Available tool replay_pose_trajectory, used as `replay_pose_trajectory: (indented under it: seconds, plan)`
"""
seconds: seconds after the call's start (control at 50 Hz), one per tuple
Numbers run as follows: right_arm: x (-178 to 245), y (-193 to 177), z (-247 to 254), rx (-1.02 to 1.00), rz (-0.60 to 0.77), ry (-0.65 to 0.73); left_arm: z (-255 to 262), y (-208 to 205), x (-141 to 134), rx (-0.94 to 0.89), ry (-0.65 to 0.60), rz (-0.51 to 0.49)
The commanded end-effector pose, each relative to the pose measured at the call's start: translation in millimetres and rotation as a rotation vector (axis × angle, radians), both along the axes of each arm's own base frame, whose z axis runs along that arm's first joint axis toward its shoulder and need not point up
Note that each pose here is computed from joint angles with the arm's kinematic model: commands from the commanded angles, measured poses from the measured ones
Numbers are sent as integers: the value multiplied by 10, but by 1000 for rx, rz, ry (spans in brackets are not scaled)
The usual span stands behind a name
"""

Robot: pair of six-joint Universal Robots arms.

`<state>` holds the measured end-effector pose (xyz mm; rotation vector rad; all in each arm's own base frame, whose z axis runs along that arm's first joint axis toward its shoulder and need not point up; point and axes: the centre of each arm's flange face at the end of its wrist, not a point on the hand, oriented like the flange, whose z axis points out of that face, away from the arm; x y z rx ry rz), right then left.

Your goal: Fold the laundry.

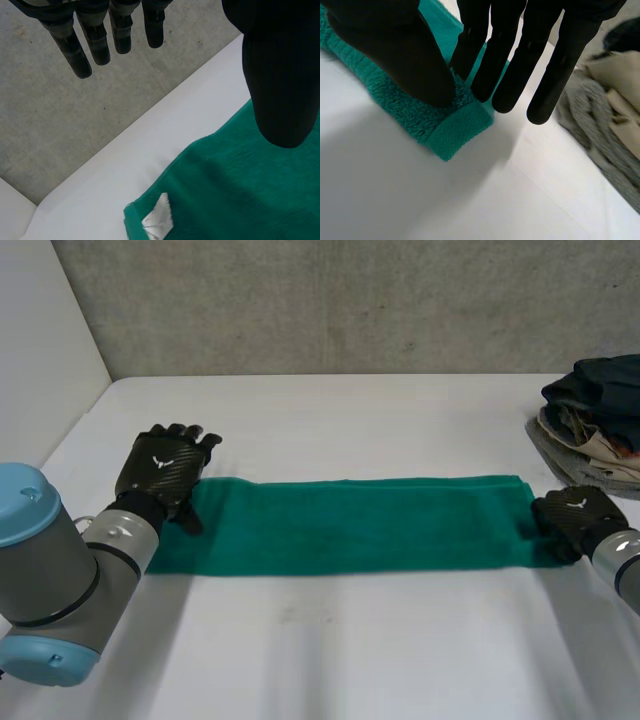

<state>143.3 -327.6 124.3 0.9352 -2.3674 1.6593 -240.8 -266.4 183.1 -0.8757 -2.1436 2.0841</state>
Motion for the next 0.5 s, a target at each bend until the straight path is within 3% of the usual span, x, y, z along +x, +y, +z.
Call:
replay_pose_trajectory:
  seconds: [0.02, 0.14, 0.3, 0.38, 0.4, 0.5]
  plan:
    - [-319, -98, 8, -1, -98, 48, 17, 12, 1, -6, 1, -1]
    - [-432, -97, 73, -19, -119, 99, -2, 33, 8, 2, 0, -1]
    - [-838, -261, 520, -183, -236, 348, 46, 45, 19, -7, 5, 2]
    - [-525, -247, 733, -277, -148, 360, 107, 51, 23, -24, 12, 4]
    - [-197, -199, 827, -335, -56, 343, 126, 53, 24, -30, 14, 4]
    - [644, 38, 1056, -491, 176, 253, 244, 96, 46, -59, 26, 7]
